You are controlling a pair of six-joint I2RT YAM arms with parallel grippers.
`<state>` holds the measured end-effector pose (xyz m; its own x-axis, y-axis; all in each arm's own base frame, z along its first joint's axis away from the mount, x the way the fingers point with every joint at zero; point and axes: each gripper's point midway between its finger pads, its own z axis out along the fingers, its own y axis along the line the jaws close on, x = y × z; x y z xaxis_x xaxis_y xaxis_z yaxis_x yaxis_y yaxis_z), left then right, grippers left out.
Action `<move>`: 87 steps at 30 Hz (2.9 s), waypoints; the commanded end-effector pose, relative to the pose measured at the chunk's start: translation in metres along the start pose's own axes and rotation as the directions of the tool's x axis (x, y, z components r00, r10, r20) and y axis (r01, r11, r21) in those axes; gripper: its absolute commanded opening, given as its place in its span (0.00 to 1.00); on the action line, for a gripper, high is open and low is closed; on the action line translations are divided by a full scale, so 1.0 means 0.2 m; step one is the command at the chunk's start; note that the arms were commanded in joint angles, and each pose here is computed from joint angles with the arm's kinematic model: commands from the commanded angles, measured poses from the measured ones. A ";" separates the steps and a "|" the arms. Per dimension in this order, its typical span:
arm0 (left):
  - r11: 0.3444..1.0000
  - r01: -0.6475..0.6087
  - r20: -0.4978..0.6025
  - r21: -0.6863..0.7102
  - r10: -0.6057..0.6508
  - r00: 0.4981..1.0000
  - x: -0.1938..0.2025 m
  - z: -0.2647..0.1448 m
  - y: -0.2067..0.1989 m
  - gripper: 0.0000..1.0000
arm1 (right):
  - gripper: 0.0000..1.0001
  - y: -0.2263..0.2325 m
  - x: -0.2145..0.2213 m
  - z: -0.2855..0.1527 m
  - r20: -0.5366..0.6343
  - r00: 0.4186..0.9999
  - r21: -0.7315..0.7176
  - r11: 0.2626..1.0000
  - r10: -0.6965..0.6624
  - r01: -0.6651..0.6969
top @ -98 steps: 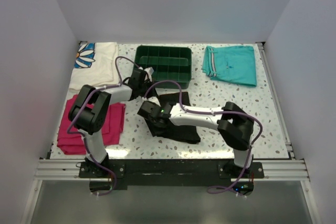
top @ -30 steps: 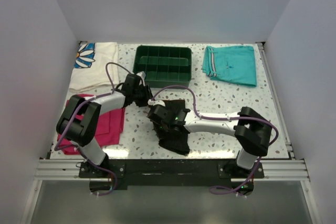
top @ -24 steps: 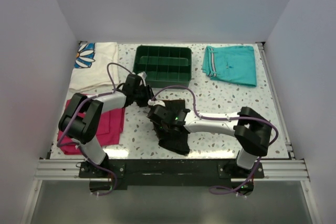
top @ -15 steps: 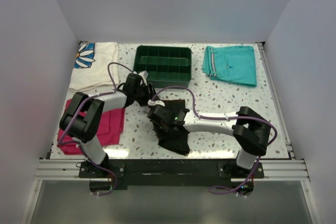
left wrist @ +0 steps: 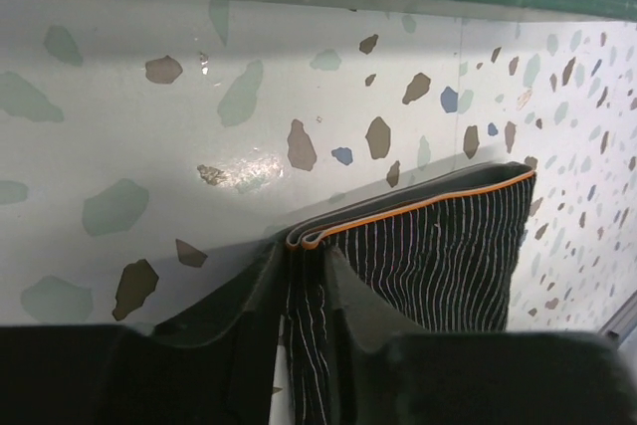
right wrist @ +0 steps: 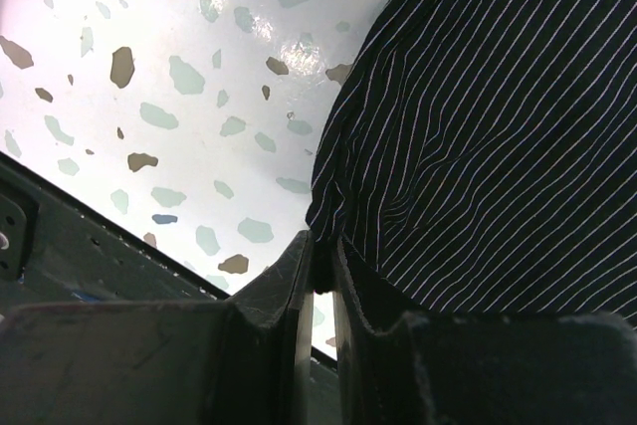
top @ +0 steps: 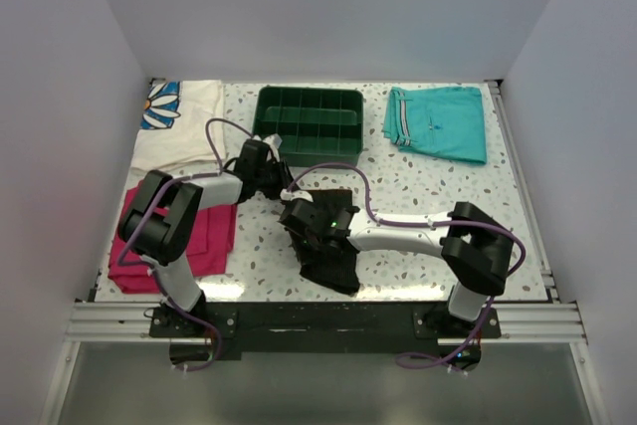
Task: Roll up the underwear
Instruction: Fold the underwear at the center of the board.
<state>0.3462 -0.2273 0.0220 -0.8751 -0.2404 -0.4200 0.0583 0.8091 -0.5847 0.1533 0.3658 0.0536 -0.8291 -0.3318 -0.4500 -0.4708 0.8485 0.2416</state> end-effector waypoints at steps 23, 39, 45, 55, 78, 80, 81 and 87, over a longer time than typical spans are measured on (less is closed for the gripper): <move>1.000 0.009 0.081 -0.003 -0.009 0.997 -0.10 -0.11 -0.06 0.00 | 0.14 0.00 -0.05 -0.06 0.039 0.999 0.002 1.000 0.007 -0.007; 0.996 0.028 0.117 -0.089 -0.018 0.993 -0.19 -0.22 -0.07 0.00 | 0.11 0.03 -0.20 -0.16 0.086 0.982 -0.191 0.970 0.171 -0.152; 0.997 0.007 0.121 -0.074 0.002 0.993 -0.23 -0.21 -0.16 0.00 | 0.10 -0.07 -0.16 -0.15 0.062 0.962 -0.213 0.945 0.266 -0.247; 0.997 -0.025 0.090 -0.077 0.032 0.995 -0.20 -0.11 -0.31 0.00 | 0.08 -0.20 0.00 -0.12 0.043 0.931 -0.153 0.924 0.361 -0.351; 0.996 -0.021 0.123 -0.082 0.032 0.992 -0.28 -0.12 -0.44 0.00 | 0.04 -0.20 -0.06 -0.14 0.077 0.951 -0.146 0.947 0.300 -0.287; 0.995 0.004 0.142 -0.101 0.010 0.990 -0.30 -0.14 -0.37 0.00 | 0.04 -0.16 -0.07 -0.13 0.059 0.962 -0.176 0.952 0.266 -0.252; 0.995 0.010 0.153 -0.100 0.006 0.988 -0.32 -0.17 -0.36 0.00 | 0.04 -0.12 -0.10 -0.14 0.066 0.964 -0.193 0.951 0.256 -0.240; 0.988 0.046 0.182 -0.149 -0.018 0.983 -0.35 -0.28 -0.21 0.00 | 0.01 0.12 -0.14 -0.11 0.016 0.990 -0.290 0.949 0.137 -0.127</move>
<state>0.3728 -0.2382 0.0904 -0.8269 -0.3021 -0.4744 -0.0353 0.8697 -0.4924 0.1684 0.3439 0.0668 -0.9113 -0.1075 -0.3974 -0.3045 0.8256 0.4750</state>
